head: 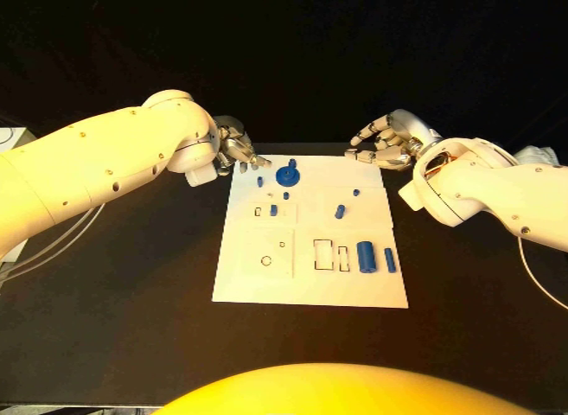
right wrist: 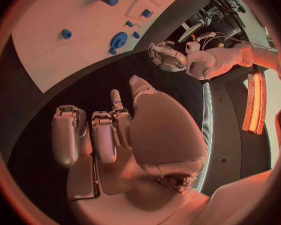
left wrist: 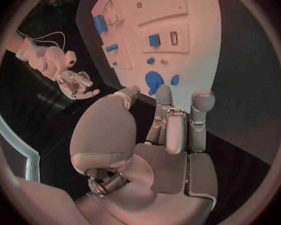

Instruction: Assemble the parts on the task board

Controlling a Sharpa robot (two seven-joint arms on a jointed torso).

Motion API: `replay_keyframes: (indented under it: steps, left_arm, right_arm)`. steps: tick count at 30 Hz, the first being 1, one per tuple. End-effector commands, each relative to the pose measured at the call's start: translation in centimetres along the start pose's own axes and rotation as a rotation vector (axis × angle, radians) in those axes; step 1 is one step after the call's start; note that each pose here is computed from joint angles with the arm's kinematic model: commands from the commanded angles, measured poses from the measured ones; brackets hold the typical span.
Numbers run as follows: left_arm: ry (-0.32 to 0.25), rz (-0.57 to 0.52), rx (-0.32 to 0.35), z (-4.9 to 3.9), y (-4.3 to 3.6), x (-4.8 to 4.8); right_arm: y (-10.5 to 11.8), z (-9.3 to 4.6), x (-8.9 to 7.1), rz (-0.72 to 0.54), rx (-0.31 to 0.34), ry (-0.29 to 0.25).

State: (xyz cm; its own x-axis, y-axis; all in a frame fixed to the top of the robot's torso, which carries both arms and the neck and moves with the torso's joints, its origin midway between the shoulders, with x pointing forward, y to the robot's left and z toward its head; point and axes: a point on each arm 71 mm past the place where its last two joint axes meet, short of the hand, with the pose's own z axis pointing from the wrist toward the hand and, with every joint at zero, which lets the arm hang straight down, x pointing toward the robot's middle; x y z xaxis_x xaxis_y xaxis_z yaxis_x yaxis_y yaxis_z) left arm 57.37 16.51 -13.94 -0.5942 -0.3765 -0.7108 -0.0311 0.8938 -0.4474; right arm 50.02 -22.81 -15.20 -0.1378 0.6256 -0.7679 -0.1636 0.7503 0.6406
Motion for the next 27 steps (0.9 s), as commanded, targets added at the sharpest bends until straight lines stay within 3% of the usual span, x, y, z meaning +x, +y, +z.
replay_keyframes:
  steps: [1,12,21,27]
  left_arm:
    - [0.005,-0.038,0.046,0.27,-0.39,-0.53]
    - [-0.035,-0.010,-0.005,1.76,0.18,-1.84]
    - [0.029,0.025,-0.063,3.03,1.06,-1.37]
    - [0.037,0.022,-0.081,3.50,1.61,-1.15]
  right_arm:
    - [0.1,0.0,0.1,0.002,-0.012,0.005]
    - [0.3,0.0,0.2,0.004,-0.016,0.008]
    - [0.4,-0.1,0.2,0.006,-0.021,0.008]
    - [0.6,-0.1,0.2,0.006,-0.025,0.006]
